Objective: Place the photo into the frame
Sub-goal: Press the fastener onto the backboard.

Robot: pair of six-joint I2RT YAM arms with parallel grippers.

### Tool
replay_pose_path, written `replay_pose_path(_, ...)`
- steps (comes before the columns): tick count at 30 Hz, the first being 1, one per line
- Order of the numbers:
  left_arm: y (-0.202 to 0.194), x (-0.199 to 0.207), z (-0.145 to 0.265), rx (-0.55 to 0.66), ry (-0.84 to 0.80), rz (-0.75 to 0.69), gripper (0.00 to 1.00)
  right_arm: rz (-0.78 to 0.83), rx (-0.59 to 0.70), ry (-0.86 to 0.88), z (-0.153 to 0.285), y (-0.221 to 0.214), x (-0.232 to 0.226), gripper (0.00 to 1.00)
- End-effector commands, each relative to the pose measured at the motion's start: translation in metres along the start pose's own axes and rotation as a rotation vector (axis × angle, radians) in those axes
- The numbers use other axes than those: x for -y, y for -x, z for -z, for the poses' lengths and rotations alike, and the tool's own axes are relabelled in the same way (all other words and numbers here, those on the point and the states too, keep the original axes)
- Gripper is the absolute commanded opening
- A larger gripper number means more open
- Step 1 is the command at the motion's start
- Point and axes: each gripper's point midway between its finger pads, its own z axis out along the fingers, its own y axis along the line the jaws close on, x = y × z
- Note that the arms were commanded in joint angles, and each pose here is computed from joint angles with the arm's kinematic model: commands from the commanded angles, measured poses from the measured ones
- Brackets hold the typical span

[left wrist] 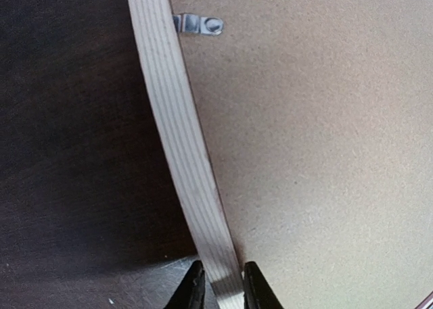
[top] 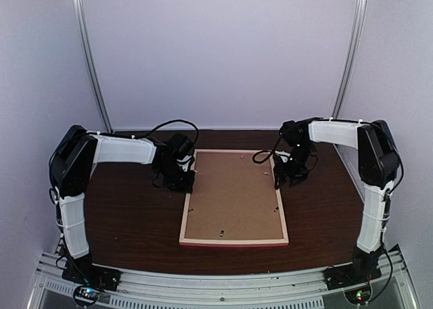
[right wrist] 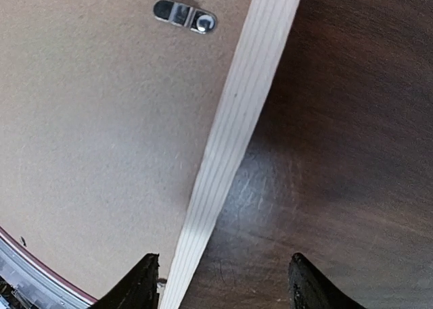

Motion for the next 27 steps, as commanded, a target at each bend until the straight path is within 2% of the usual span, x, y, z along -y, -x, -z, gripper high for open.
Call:
replay_pose_path(1, 0.015, 0.005, 0.01, 0.052, 0.006, -0.02, 0.22, -0.015, 0.099, 0.026, 0.024, -0.003, -0.007, 0.66)
replay_pose_path(8, 0.018, 0.003, 0.011, 0.071, 0.02, -0.029, 0.22, -0.002, 0.089, 0.04, 0.007, -0.04, -0.026, 0.66)
replay_pose_path(14, 0.02, 0.003, 0.01, 0.081, 0.022, -0.035, 0.21, 0.002, 0.064, -0.002, -0.01, -0.058, -0.035, 0.62)
replay_pose_path(21, 0.019, 0.004, 0.008, 0.081, 0.012, -0.039, 0.21, -0.009, 0.057, -0.021, -0.018, -0.059, -0.034, 0.48)
replay_pose_path(27, 0.021, 0.007, 0.009, 0.086, -0.001, -0.04, 0.21, -0.005, 0.055, -0.019, -0.018, -0.057, -0.035, 0.4)
